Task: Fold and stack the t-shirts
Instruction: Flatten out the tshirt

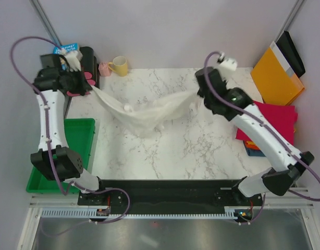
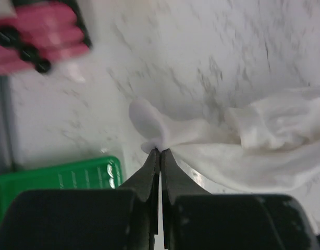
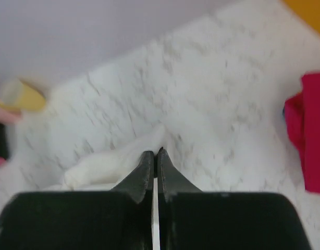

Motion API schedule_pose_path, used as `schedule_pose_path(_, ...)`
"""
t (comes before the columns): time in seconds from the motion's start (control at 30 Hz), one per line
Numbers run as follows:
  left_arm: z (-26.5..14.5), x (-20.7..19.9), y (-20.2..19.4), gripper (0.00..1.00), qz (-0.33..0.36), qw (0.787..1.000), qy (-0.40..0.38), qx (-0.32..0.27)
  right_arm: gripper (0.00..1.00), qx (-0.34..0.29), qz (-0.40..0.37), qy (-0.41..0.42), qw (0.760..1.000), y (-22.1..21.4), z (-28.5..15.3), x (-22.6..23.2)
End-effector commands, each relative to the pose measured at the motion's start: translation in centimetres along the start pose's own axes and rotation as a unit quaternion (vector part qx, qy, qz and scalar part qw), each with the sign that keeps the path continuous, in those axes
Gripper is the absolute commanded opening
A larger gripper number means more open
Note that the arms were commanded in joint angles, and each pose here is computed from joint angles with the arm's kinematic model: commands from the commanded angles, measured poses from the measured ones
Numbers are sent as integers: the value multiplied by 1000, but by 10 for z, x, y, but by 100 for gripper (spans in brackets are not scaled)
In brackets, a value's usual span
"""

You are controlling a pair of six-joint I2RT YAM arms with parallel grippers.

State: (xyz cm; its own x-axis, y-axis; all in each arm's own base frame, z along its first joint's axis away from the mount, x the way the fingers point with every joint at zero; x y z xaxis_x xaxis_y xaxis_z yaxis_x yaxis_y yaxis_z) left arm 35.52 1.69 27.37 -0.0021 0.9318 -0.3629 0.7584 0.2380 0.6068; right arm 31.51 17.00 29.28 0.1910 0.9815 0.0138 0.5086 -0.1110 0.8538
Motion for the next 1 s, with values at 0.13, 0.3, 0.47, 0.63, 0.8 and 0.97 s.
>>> schedule_pose_path(0.13,-147,-52,114,2,40,971,-42,-231,0,-213,33,-80,973,177,-120,-92)
schedule_pose_path(0.3,-71,-15,51,2,-21,994,-43,-96,0,-119,-7,-81,990,83,-64,-83)
schedule_pose_path(0.47,-54,3,35,2,-6,997,-14,-81,0,-76,-24,-69,994,44,-41,-81)
schedule_pose_path(0.63,-86,-17,85,2,1,991,-24,-133,0,-118,-20,-63,991,98,-62,-81)
schedule_pose_path(0.8,-122,-37,102,2,14,984,-34,-176,0,-140,10,-42,989,118,-88,-89)
schedule_pose_path(0.97,-146,-50,79,2,42,979,-51,-194,0,-148,15,-34,988,106,-106,-111)
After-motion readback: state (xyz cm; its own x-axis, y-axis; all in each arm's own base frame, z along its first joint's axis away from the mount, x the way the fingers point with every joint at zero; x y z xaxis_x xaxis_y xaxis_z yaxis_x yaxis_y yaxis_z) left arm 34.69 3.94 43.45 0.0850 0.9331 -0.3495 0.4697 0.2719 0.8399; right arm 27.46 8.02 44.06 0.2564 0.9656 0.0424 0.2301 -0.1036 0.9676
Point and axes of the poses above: each gripper's point midway between its finger pads, its own z axis out along the fingers, its own x axis along the line the jaws close on, y = z × x, the point moved 3 cm from there along -z, back along the fingers, and after that the axes turned 13 degrees about -z, right-handed, at the moved point
